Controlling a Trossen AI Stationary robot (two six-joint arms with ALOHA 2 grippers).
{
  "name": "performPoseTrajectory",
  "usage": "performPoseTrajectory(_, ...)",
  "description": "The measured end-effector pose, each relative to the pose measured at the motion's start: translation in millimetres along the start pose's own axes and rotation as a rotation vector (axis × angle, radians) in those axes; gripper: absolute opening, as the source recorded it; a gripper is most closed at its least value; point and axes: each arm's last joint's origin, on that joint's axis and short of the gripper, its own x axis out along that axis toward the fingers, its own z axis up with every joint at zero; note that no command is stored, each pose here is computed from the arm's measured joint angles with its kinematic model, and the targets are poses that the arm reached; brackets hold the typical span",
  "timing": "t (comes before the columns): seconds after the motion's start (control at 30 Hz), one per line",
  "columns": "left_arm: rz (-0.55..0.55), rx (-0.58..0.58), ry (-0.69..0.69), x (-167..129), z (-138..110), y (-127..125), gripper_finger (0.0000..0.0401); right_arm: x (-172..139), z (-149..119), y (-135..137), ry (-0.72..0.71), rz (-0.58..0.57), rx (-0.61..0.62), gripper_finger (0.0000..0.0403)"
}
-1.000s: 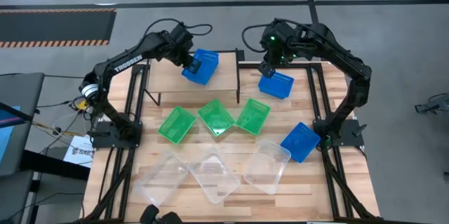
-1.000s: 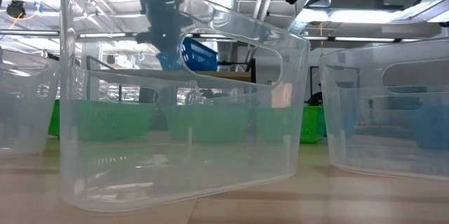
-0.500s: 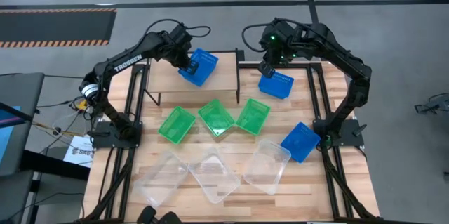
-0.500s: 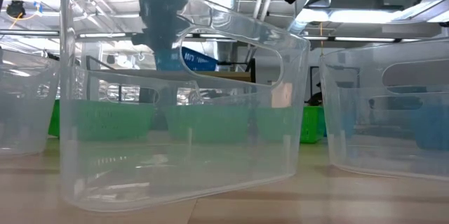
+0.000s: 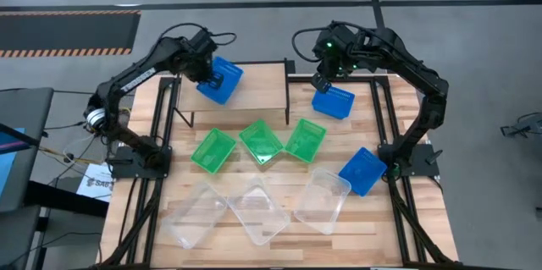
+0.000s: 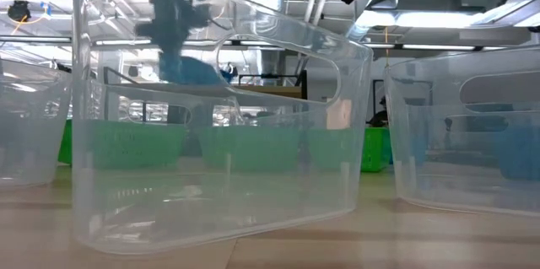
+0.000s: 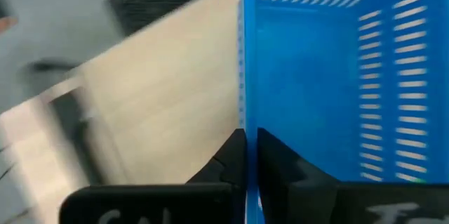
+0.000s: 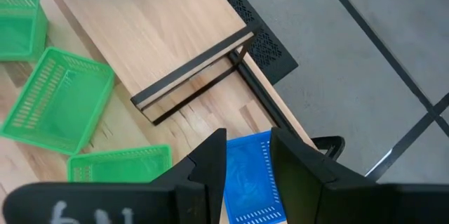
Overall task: Stack baskets on shelf by color
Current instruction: Put the middle blue bin on the shelf
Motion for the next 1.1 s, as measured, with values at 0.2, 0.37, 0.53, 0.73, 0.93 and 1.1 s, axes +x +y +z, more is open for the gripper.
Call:
performPoseTrajectory(0.2, 0.074, -0.235, -0.097, -39.8, -23.5, 27.6, 0.0000, -0.2, 3.8, 1.1, -0.038, 0.006, 0.006, 0.0134)
performPoseTrajectory(0.37, 0.083, -0.343, -0.149, -53.0, -31.2, 39.3, 0.0000, -0.1, 5.9, 2.3, -0.059, 0.009, 0.010, 0.0134)
performPoseTrajectory(0.53, 0.068, -0.326, -0.073, -37.6, -36.4, 35.9, 0.0000, 6.8, 8.9, 7.9, -0.052, 0.018, -0.005, 0.0134)
performPoseTrajectory(0.73, 0.121, -0.315, -0.004, -11.6, -47.3, 34.7, 0.0000, 15.6, 5.6, 15.5, -0.027, 0.030, -0.036, 0.0134)
performPoseTrajectory(0.93, 0.108, -0.327, -0.028, -4.3, -47.9, 33.2, 0.0000, 16.0, 2.7, 17.9, 0.000, 0.032, -0.051, 0.0134)
performPoseTrajectory(1.1, 0.139, -0.313, -0.033, -4.6, -48.5, 34.3, 0.0001, 16.1, 2.7, 19.0, -0.001, 0.035, -0.053, 0.0134)
